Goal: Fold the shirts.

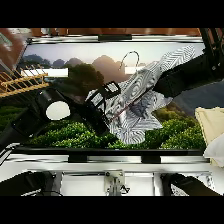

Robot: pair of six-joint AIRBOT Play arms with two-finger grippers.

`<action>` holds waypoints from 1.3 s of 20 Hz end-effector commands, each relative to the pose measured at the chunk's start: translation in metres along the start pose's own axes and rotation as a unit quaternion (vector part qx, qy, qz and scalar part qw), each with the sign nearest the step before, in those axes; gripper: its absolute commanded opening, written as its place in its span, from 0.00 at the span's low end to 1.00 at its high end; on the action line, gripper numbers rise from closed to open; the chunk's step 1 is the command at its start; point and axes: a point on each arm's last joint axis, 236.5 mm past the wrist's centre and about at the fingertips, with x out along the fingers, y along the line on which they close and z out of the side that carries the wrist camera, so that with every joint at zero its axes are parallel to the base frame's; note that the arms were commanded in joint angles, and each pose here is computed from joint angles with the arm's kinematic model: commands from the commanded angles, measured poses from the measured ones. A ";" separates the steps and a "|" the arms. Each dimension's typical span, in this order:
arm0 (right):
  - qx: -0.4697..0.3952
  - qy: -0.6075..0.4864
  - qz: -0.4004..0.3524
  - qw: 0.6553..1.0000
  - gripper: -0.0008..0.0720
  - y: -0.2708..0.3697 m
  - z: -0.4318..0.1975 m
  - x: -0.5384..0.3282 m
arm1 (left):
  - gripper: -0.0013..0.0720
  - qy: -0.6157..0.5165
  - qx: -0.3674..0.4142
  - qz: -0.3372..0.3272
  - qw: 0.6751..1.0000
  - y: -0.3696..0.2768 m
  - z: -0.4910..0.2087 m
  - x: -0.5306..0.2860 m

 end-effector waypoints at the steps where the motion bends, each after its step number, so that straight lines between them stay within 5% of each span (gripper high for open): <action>1: 0.012 0.003 -0.005 1.000 0.84 -0.003 -0.001 0.000 | 0.09 -0.008 -0.007 -0.007 1.000 -0.002 0.004 0.000; 4: 0.001 -0.003 -0.050 0.999 0.84 -0.022 0.000 -0.003 | 0.09 -0.008 -0.006 -0.005 1.000 -0.001 0.003 0.000; 8: 0.022 -0.097 -0.237 0.966 0.84 -0.099 0.023 -0.056 | 0.09 -0.007 0.001 -0.004 1.000 0.000 0.003 0.000; 10: 0.053 -0.130 -0.271 0.952 0.84 -0.124 0.024 -0.079 | 0.09 -0.002 0.006 -0.005 1.000 -0.001 0.000 0.000; 13: 0.126 -0.150 -0.297 0.935 0.83 -0.184 0.009 -0.101 | 0.09 0.022 0.018 -0.013 1.000 -0.004 -0.011 -0.001; 14: 0.148 -0.147 -0.286 0.935 0.76 -0.205 0.000 -0.100 | 0.09 0.033 0.029 -0.017 0.999 -0.006 -0.016 -0.001; 17: 0.184 -0.113 -0.224 0.950 0.76 -0.264 -0.040 -0.083 | 0.09 0.056 0.055 -0.020 0.997 -0.006 -0.027 -0.002; 21: -0.074 -0.047 -0.076 0.993 0.77 -0.239 -0.049 -0.033 | 0.09 0.065 0.059 -0.014 0.996 0.003 -0.032 -0.004; 24: -0.280 -0.027 -0.025 0.959 0.77 -0.200 -0.035 -0.011 | 0.09 0.083 0.040 -0.010 0.996 0.017 -0.043 -0.009; 26: -0.327 -0.020 -0.022 0.945 0.77 -0.191 -0.026 -0.001 | 0.09 0.086 0.039 -0.007 0.995 0.027 -0.047 -0.012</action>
